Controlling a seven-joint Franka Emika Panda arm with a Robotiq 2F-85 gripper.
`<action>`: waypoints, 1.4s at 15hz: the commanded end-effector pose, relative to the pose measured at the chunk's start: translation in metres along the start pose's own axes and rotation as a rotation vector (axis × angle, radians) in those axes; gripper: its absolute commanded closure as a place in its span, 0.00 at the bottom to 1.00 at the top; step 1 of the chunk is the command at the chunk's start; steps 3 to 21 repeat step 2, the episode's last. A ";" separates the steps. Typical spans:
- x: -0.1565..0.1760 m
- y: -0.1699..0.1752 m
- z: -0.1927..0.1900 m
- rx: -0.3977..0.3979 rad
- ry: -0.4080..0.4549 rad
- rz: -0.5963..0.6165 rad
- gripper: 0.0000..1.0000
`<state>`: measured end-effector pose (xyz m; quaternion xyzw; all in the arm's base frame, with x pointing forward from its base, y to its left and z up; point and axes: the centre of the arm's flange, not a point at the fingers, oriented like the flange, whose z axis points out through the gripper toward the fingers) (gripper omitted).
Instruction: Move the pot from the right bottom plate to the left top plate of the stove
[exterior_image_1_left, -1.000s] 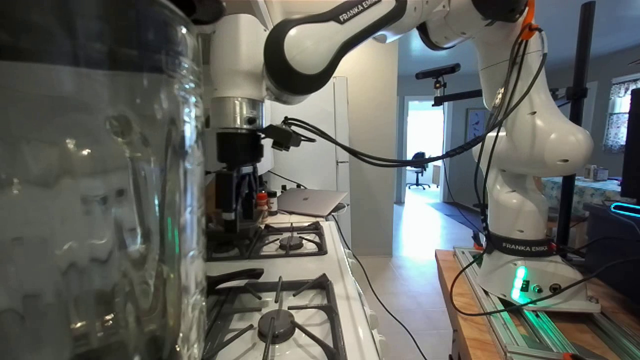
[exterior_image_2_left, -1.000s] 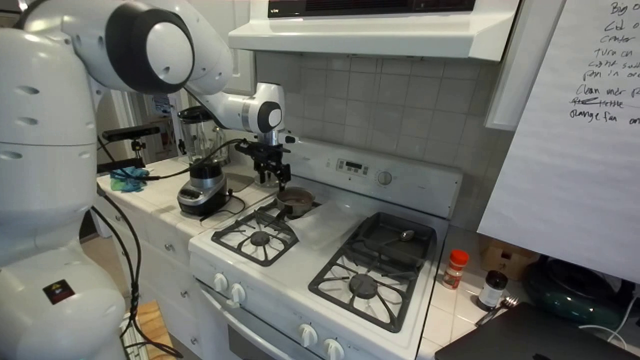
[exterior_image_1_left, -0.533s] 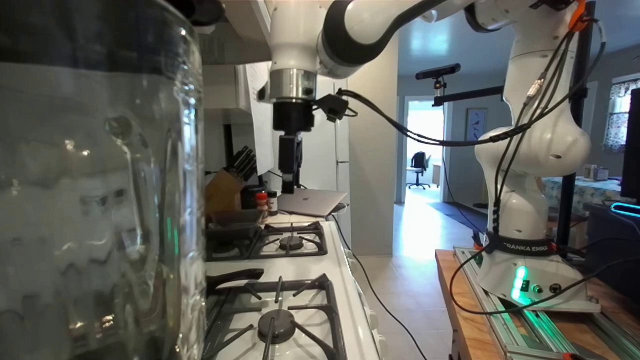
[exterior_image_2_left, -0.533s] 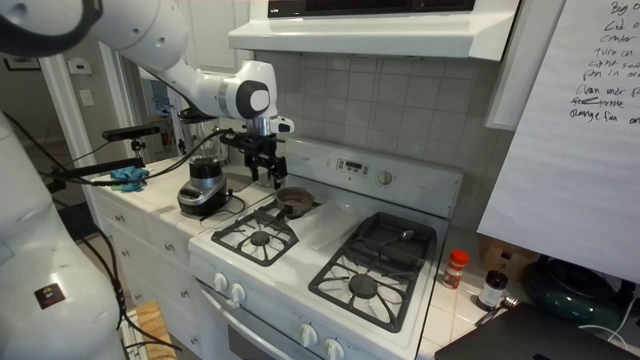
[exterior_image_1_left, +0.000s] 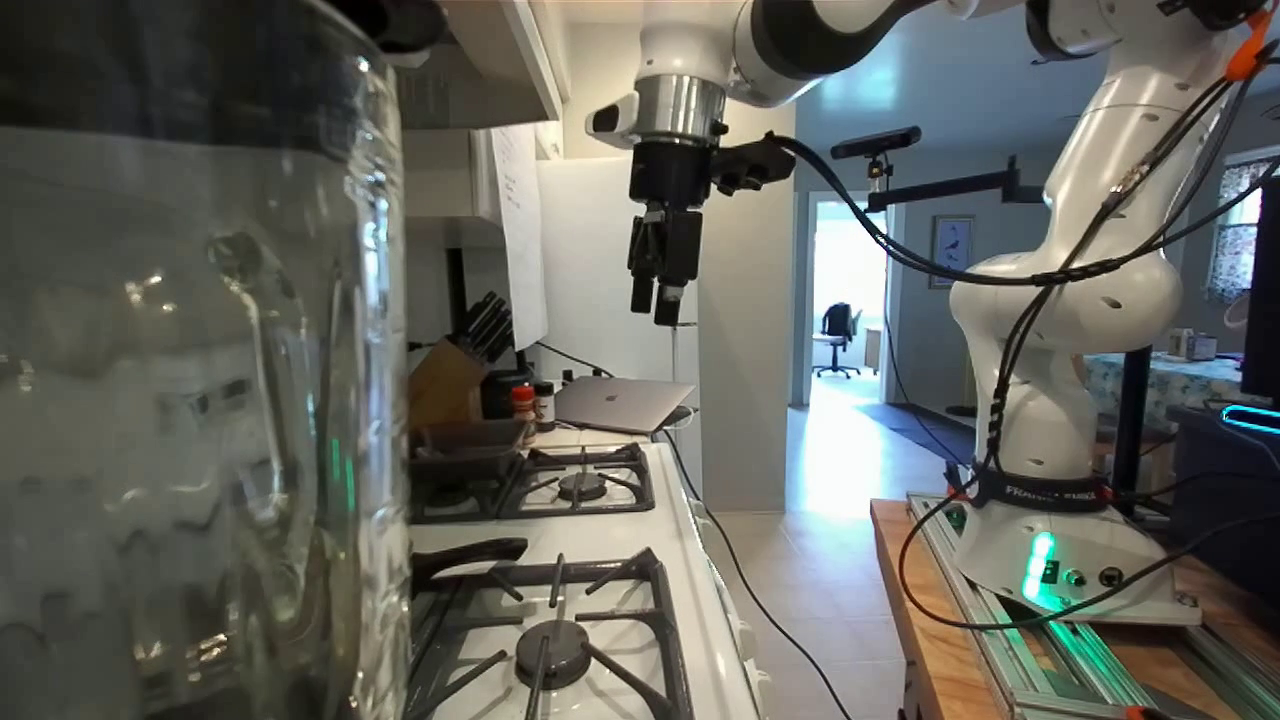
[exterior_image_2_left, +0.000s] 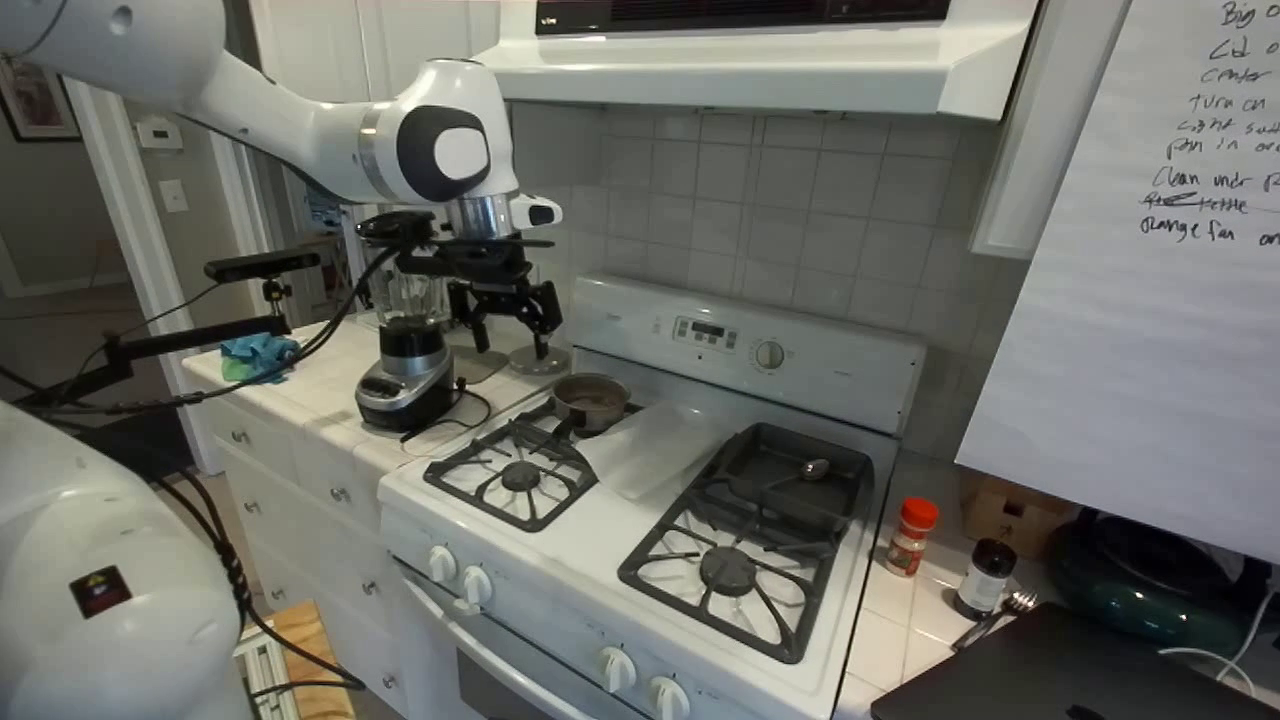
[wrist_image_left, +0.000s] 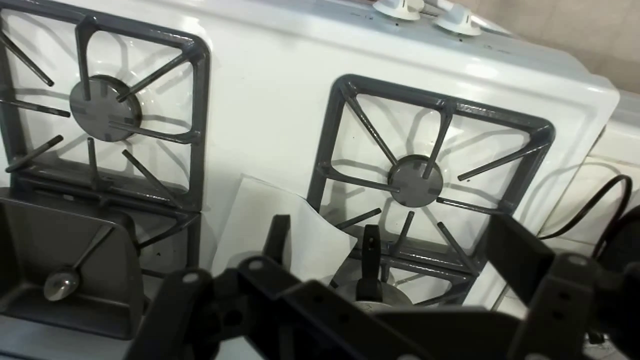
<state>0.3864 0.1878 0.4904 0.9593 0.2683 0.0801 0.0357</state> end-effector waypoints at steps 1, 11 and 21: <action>-0.002 0.000 0.001 -0.001 -0.001 -0.005 0.00; -0.002 0.000 0.001 0.000 -0.002 -0.007 0.00; -0.002 0.000 0.001 0.000 -0.002 -0.007 0.00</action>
